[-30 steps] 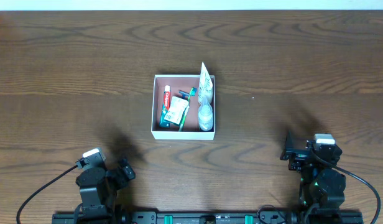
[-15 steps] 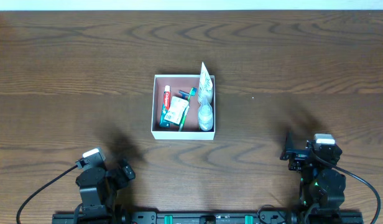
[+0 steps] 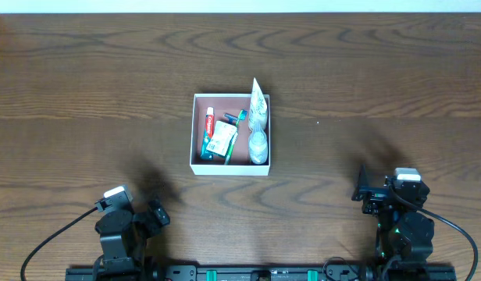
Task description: Pack container
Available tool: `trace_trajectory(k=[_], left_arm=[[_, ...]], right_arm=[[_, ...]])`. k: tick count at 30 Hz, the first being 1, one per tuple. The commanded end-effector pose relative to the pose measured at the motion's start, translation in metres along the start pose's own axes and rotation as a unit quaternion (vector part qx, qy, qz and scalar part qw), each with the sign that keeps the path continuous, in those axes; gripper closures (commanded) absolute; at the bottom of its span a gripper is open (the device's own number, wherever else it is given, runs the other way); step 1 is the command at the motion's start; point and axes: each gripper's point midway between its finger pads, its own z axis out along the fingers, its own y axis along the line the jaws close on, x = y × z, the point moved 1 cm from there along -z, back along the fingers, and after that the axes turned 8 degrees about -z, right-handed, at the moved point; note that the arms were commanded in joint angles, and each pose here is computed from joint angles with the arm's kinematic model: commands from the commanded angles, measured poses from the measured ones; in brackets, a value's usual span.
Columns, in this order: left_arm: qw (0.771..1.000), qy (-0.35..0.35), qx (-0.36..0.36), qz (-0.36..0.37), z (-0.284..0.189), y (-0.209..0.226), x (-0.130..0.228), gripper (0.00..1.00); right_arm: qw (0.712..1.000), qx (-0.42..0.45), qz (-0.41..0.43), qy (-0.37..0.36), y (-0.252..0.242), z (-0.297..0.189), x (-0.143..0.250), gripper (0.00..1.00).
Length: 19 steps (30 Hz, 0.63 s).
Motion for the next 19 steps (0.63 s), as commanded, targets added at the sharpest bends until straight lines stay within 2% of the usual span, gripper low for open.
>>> trace_trajectory(k=[1,19], left_arm=[[1.0,0.021,-0.015,0.011,0.0058,0.0073,0.014,0.02],[1.0,0.021,-0.015,0.011,0.0058,0.0073,0.014,0.02]], right_arm=[[1.0,0.002,0.01,-0.002,-0.0008,0.0001,0.0002,0.01],[1.0,0.002,0.01,-0.002,-0.0008,0.0001,0.0002,0.01]])
